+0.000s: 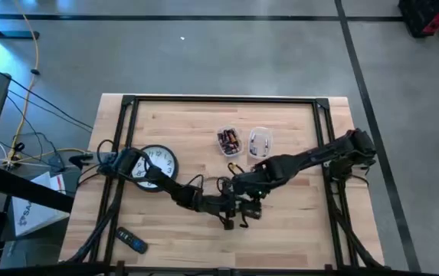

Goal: Insert battery
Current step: Close the lid of the black flashlight

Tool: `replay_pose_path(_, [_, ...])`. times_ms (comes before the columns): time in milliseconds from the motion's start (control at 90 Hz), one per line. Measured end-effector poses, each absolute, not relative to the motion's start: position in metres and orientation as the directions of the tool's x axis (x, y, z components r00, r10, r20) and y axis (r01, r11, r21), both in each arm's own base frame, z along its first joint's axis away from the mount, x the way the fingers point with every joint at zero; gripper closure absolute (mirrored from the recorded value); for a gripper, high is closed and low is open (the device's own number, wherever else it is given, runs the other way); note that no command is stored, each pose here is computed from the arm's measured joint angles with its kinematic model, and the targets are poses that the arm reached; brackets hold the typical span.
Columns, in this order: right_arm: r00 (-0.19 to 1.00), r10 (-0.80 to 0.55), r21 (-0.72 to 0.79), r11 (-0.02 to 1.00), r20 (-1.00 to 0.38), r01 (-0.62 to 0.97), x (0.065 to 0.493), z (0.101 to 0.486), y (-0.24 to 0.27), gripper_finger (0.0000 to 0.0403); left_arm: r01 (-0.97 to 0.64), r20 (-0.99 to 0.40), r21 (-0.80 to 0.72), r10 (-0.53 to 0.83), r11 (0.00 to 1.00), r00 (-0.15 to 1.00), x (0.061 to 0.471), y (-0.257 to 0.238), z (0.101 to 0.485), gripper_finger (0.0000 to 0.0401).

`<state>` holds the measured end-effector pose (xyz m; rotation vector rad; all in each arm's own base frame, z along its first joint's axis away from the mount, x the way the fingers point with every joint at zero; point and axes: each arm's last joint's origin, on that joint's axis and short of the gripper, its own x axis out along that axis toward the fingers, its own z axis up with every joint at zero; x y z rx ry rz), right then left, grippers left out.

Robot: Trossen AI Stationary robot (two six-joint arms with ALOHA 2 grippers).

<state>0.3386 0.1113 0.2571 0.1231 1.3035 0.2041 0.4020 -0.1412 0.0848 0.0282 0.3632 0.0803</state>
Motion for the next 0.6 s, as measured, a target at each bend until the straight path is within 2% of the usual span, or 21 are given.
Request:
replay_pose_path(78, [0.256, 0.199, 0.117, 0.946, -0.946, -0.304, 0.337, 0.257, 0.116, 0.018, -0.073, -0.354, 0.042, 0.083, 0.996, 0.932, 0.402, -0.141, 0.085, 0.0302])
replay_pose_path(144, [0.26, 0.189, 0.045, 0.879, -0.947, -0.474, 0.336, 0.257, 0.119, 0.0185, -0.074, -0.354, 0.041, 0.084, 0.996, 0.932, 0.402, -0.141, 0.085, 0.0302])
replay_pose_path(267, [0.293, 0.136, -0.104, 0.731, -0.946, -0.674, 0.335, 0.257, 0.125, 0.0194, -0.075, -0.354, 0.041, 0.085, 0.996, 0.931, 0.402, -0.141, 0.085, 0.0302])
replay_pose_path(411, [0.321, 0.113, -0.204, 0.568, -0.94, -0.797, 0.336, 0.258, 0.128, 0.0205, -0.078, -0.353, 0.041, 0.087, 0.996, 0.931, 0.402, -0.141, 0.085, 0.0302])
replay_pose_path(600, [0.306, 0.12, -0.206, 0.51, -0.944, -0.835, 0.344, 0.248, 0.125, 0.0229, -0.082, -0.353, 0.038, 0.09, 0.996, 0.931, 0.402, -0.14, 0.085, 0.0302])
